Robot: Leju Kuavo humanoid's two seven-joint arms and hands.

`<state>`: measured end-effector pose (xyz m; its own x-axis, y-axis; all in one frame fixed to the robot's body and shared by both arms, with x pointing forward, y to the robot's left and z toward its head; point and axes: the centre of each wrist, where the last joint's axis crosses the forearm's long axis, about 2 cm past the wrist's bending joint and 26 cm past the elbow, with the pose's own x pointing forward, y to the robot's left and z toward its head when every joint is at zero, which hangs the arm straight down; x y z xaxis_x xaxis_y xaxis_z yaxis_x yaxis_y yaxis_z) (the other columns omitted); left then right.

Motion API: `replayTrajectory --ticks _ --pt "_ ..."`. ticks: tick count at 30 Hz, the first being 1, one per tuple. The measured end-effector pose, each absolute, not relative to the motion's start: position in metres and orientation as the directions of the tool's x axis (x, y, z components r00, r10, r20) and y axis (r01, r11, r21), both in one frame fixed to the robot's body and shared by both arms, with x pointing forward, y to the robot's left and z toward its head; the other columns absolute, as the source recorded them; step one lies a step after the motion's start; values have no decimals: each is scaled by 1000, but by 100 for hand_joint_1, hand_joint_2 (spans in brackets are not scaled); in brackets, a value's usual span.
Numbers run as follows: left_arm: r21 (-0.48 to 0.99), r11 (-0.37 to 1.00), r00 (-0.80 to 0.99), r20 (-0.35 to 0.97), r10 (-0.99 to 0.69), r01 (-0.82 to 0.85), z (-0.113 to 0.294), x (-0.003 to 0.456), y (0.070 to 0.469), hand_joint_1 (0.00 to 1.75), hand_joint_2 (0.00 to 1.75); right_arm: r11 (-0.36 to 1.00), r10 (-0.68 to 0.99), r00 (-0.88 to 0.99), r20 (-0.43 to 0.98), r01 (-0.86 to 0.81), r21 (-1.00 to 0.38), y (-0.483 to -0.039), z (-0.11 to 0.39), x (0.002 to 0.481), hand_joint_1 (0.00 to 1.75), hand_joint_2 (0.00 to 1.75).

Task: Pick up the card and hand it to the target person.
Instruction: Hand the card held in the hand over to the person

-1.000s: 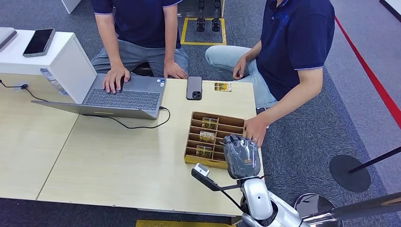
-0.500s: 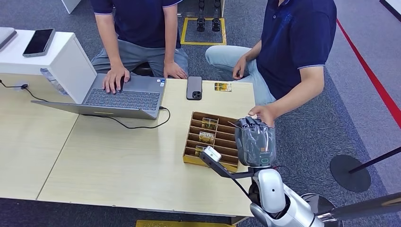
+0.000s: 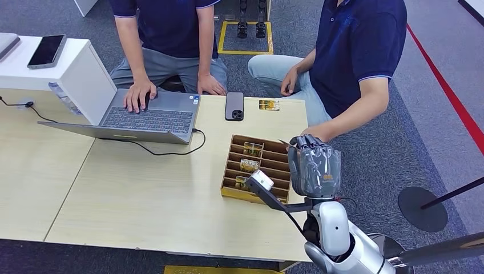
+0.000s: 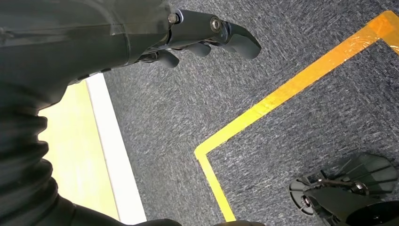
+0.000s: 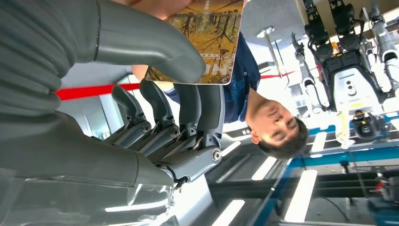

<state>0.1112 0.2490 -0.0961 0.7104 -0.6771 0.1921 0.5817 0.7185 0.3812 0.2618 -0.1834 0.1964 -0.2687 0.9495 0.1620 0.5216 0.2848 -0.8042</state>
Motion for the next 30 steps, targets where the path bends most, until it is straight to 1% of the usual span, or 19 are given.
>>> replayTrajectory --ticks 2,6,7,10,11,14,21,25,27,29,30 --pt "382 716 706 195 -681 585 -96 112 249 0 175 324 937 -289 195 516 -793 -184 202 266 147 175" --pt "382 708 694 202 -691 594 -95 116 247 0 175 399 908 -333 253 506 -765 -187 209 278 175 175" --pt "382 707 692 203 -692 595 -95 117 247 0 175 407 905 -337 261 506 -761 -187 210 281 132 175" --pt "373 708 691 204 -693 600 -94 119 246 0 44 418 901 -339 271 510 -752 -189 207 291 1 175" --pt "367 710 692 205 -692 601 -94 120 246 0 0 418 901 -336 274 510 -752 -189 205 293 0 131" --pt "358 713 693 207 -690 603 -94 119 245 0 0 414 904 -324 279 504 -758 -191 200 298 0 0" --pt "364 712 693 207 -691 601 -94 119 245 0 0 399 913 -296 281 510 -762 -192 195 299 0 0" --pt "366 712 692 210 -691 599 -94 119 245 0 0 427 903 -277 328 500 -754 -195 193 299 0 0" --pt "366 713 693 210 -690 598 -94 118 245 0 0 469 883 -268 385 478 -743 -198 192 298 0 87" --pt "367 714 695 210 -688 596 -94 117 245 0 0 541 841 -268 470 433 -721 -204 191 297 0 175" --pt "368 715 695 212 -687 594 -95 117 245 0 0 591 807 -271 525 397 -703 -207 190 297 0 175"
